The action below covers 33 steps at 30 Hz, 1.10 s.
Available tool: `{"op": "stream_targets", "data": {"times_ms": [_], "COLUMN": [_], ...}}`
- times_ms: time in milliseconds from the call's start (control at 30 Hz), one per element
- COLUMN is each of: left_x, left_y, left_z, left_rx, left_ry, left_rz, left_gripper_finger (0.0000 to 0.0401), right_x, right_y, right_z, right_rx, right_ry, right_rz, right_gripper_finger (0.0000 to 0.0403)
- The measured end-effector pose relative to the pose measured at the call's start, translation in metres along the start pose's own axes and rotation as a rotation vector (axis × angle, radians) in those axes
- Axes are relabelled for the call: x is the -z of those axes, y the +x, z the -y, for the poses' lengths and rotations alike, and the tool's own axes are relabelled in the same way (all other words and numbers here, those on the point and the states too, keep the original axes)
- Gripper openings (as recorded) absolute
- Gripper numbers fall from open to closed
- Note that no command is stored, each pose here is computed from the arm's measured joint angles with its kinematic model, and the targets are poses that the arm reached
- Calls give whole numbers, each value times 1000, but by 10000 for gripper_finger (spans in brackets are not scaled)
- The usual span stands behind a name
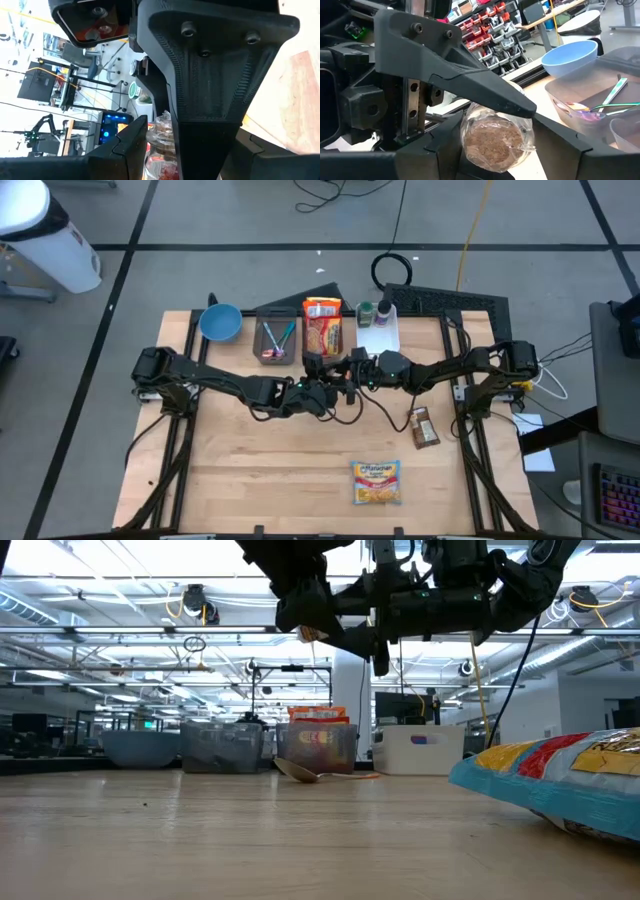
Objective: Pick & Place Food Item
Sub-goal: Put the brown seasoning bottle into the white bin
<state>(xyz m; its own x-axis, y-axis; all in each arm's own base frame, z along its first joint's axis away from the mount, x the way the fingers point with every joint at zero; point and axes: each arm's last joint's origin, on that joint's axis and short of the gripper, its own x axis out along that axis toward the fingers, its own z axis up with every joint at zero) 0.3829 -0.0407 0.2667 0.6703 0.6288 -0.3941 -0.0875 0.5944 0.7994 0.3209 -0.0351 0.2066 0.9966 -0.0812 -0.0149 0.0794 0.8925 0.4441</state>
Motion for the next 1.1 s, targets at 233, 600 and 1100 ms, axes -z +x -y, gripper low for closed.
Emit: {"op": "stream_targets", "data": {"times_ms": [233, 600, 1100], "left_x": [0, 0, 1], "left_y": [0, 0, 0], "left_z": [0, 1, 2], "left_rx": [14, 37, 54], "left_ry": [-14, -11, -24], "left_rz": [7, 13, 12], "left_gripper_finger": [188, 188, 188], "right_x": [-1, -2, -2], "right_y": [0, 0, 0], "right_z": [1, 1, 0], "right_rx": [-2, -10, -27], "right_ry": [-8, -29, -49], "right_rz": [10, 16, 13], "right_gripper_finger": [222, 215, 181]}}
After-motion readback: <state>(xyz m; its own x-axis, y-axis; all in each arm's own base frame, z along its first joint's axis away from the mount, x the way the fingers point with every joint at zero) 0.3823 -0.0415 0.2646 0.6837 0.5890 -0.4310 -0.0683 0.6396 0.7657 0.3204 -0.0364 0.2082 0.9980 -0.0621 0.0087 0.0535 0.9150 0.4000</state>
